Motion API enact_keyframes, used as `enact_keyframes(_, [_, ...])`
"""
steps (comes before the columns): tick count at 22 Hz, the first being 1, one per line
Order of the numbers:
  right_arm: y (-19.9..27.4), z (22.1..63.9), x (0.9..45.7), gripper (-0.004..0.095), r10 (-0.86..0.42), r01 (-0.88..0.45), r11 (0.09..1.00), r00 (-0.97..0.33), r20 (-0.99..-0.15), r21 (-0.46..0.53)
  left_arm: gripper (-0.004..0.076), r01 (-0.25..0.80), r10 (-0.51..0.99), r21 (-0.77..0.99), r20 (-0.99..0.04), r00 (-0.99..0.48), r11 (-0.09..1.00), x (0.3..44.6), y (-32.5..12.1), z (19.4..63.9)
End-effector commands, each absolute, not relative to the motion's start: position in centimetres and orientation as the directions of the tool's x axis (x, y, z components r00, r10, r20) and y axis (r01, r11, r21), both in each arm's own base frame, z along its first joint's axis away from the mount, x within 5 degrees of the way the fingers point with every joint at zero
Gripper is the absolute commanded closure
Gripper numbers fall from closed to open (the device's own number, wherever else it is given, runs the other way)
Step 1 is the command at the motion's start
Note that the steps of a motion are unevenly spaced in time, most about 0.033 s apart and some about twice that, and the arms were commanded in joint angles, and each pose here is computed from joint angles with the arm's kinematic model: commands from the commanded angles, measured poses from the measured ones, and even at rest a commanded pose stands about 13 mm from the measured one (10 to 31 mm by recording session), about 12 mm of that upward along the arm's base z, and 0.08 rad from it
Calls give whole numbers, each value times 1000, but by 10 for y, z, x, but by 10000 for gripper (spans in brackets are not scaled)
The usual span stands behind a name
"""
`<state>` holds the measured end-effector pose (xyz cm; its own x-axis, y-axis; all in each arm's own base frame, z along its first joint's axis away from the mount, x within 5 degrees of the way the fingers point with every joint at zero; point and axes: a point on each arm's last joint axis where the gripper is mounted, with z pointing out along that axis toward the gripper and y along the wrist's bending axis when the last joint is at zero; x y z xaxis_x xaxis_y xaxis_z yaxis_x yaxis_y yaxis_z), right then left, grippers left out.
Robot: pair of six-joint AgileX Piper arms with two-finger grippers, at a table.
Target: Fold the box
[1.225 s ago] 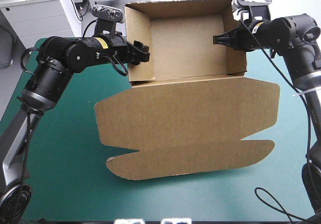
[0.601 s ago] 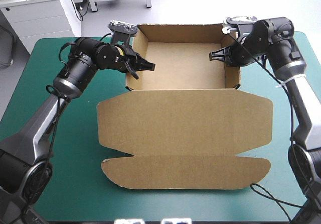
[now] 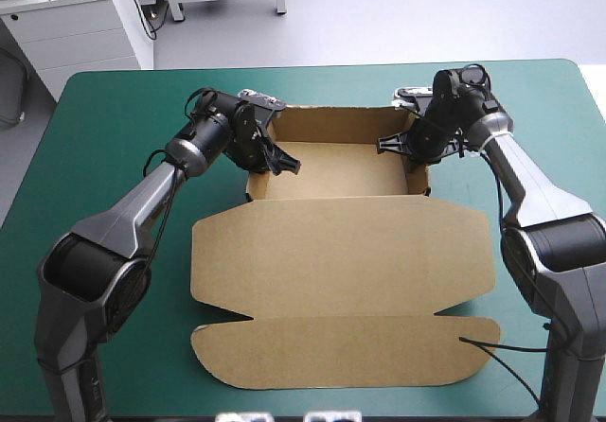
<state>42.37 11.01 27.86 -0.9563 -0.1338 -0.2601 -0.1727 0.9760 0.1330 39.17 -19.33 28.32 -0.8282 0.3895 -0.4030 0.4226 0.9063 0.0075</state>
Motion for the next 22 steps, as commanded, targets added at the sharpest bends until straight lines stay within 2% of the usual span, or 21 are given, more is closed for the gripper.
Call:
enact_keyframes(1, [110,304,418,922,-178,-233,963,-928,-327,135,731,501,467,54,-459,-756,864,384,-194,312])
enact_keyframes(8, [110,302,419,922,-184,-236,963,-928,-323,129,731,485,454,51,-452,-768,873,388,-195,305])
enact_keyframes(12, [110,299,420,922,-185,-235,963,-931,-316,129,730,492,490,80,-317,-812,867,387,-191,285])
enact_keyframes(14, [109,299,420,913,-194,-242,963,-928,-317,119,701,493,499,93,-268,-824,865,387,-189,279])
enact_keyframes(16, [109,299,421,796,-222,-267,958,-921,-320,105,579,493,498,91,-268,-825,865,387,-189,279])
enact_keyframes(17, [110,299,420,617,-225,-273,956,-920,-321,111,451,493,498,90,-268,-825,865,387,-189,279])
enact_keyframes(18, [110,299,420,506,-227,-277,954,-919,-321,117,367,493,498,90,-266,-826,865,387,-189,279])
enact_keyframes(19, [111,299,420,319,-228,-278,953,-919,-322,121,232,491,496,91,-264,-827,866,386,-188,279])
enact_keyframes(20, [111,299,420,221,-228,-278,953,-919,-322,121,181,491,496,91,-262,-828,866,386,-188,279])
enact_keyframes(22, [111,299,420,95,-222,-273,954,-921,-321,123,148,491,496,91,-260,-828,867,386,-188,280])
